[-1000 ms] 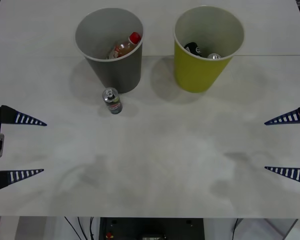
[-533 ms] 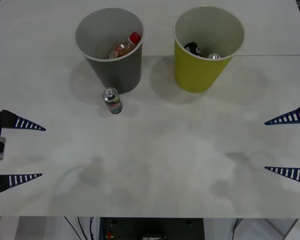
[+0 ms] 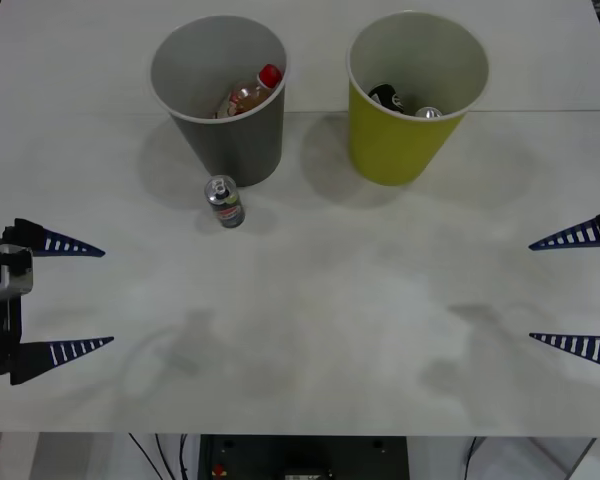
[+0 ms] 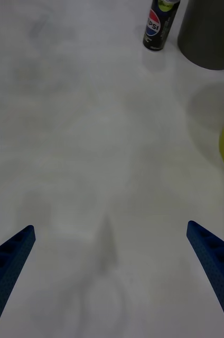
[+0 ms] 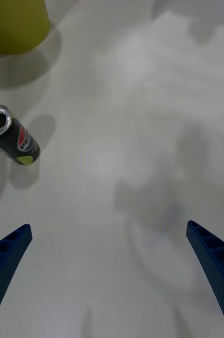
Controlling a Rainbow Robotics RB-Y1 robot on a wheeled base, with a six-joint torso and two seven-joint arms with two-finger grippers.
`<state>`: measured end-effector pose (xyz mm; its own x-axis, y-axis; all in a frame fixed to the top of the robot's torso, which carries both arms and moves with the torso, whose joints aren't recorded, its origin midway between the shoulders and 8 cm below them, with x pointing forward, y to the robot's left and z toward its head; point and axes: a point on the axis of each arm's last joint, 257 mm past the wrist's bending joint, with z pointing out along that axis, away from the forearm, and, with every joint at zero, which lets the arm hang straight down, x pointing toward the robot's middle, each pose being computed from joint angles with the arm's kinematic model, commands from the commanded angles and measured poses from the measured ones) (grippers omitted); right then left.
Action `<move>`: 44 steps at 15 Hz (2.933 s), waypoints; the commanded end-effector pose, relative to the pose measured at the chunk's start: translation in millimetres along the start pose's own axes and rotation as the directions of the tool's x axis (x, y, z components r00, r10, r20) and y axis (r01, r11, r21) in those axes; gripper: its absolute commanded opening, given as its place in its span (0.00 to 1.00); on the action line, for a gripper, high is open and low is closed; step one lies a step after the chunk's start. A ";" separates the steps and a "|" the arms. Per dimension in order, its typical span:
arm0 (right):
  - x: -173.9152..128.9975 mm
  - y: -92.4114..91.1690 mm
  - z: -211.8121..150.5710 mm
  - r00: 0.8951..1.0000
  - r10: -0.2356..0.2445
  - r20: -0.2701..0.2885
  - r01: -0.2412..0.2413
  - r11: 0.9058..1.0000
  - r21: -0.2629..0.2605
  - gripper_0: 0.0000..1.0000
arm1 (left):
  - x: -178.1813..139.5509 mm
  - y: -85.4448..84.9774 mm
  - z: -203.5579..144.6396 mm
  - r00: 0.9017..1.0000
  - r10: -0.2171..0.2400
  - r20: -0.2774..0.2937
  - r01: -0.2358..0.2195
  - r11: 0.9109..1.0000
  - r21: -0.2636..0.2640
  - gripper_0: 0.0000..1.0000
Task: Put the can into the green bin and the plastic bottle into the gray bin
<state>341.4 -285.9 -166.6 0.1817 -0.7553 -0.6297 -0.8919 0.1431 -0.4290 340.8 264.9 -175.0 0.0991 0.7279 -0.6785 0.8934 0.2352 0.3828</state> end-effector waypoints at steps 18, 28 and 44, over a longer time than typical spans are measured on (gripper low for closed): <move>-0.1 0.0 0.0 1.000 0.000 0.000 0.000 1.000 0.000 1.00 | -19.2 32.3 92.2 0.901 -0.359 0.242 0.426 0.833 -0.352 1.00; -0.1 0.0 0.0 1.000 0.000 0.000 0.000 1.000 0.000 1.00 | 1.5 56.0 137.7 0.842 -0.325 0.430 0.513 0.729 -0.453 1.00; -0.1 0.0 0.0 1.000 0.000 0.000 0.000 1.000 0.000 1.00 | -2.2 83.7 186.0 0.773 -0.304 0.557 0.606 0.613 -0.507 1.00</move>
<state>341.3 -285.8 -166.6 0.1819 -0.7553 -0.6297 -0.8919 0.1429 -0.4290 493.9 164.1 -257.0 0.0424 0.1324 -0.9903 0.3880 0.9112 0.1384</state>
